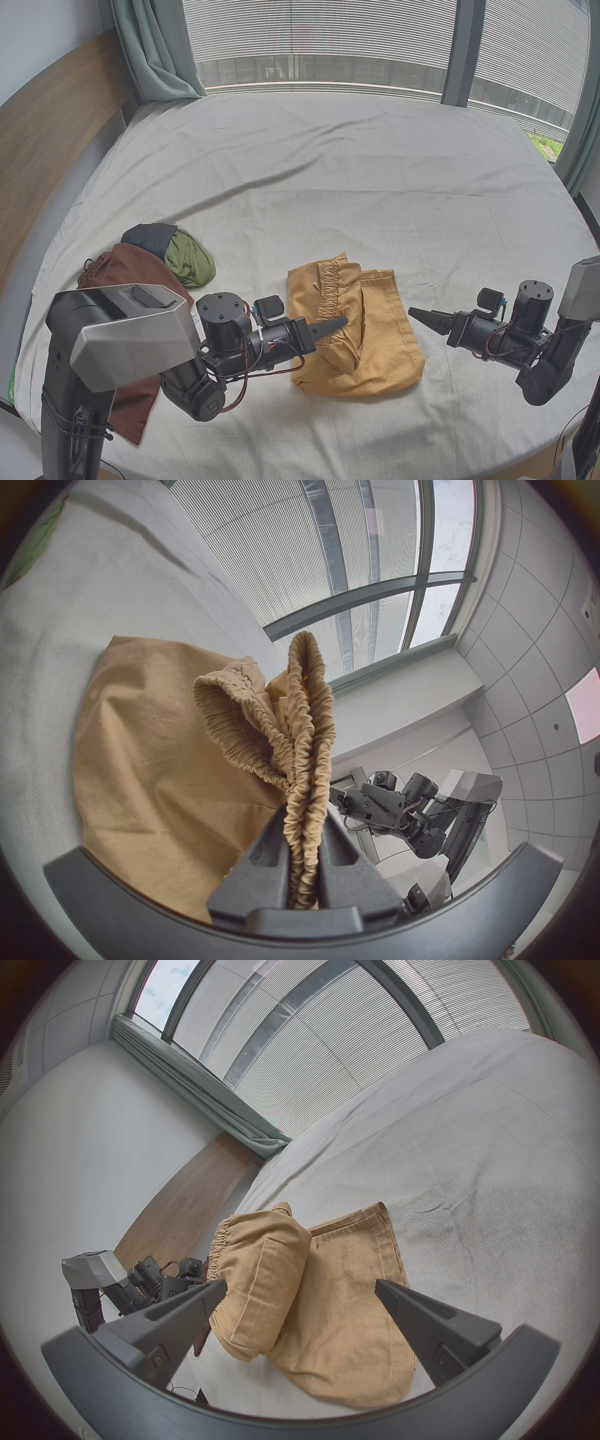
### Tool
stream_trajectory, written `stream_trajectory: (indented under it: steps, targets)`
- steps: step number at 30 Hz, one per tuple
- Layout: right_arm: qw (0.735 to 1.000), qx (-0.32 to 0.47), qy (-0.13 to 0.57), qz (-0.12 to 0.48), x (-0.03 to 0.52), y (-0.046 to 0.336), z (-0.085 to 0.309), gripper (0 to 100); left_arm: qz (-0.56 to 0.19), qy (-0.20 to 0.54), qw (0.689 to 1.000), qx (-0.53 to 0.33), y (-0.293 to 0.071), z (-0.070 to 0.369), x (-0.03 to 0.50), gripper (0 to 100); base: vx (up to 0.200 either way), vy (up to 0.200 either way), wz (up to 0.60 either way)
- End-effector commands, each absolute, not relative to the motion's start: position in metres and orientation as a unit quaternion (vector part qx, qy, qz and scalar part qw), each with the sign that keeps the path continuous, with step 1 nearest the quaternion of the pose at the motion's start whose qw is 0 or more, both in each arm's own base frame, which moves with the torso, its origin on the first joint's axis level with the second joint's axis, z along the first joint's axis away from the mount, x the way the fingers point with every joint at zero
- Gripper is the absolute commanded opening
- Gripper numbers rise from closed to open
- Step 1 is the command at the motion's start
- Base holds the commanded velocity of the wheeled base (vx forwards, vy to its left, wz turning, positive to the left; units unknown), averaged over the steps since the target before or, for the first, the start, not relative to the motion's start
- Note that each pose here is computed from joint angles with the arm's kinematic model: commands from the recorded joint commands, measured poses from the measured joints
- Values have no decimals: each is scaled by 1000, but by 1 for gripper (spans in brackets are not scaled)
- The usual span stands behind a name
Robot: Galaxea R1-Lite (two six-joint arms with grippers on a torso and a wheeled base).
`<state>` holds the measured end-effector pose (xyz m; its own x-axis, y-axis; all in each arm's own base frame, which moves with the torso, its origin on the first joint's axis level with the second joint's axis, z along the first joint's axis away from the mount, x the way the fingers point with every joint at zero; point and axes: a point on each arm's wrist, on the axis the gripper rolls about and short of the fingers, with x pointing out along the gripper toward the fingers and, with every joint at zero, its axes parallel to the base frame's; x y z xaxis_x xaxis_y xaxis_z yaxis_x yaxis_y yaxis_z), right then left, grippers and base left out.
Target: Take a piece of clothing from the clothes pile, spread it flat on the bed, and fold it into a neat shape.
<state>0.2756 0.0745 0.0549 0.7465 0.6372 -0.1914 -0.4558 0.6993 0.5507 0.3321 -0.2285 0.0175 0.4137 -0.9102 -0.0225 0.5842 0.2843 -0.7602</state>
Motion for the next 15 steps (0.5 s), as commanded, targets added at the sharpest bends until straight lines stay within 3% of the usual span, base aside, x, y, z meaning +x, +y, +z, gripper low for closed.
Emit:
stream_trajectory:
  steps: [1, 10, 11, 15]
  targets:
    - [903, 242, 185, 304, 276, 75, 56, 100, -489, 242, 764, -345, -232, 13, 330, 0, 0, 0, 0]
    - [903, 242, 185, 304, 276, 75, 56, 100, -492, 245, 761, -344, -236, 9, 329, 0, 0, 0, 0]
    - [903, 243, 183, 304, 276, 75, 57, 100, -491, 246, 761, -344, -236, 9, 329, 100, 0, 0, 0]
    - [903, 243, 183, 304, 277, 74, 57, 100, -494, 244, 761, -344, -237, 10, 329, 100, 0, 0, 0]
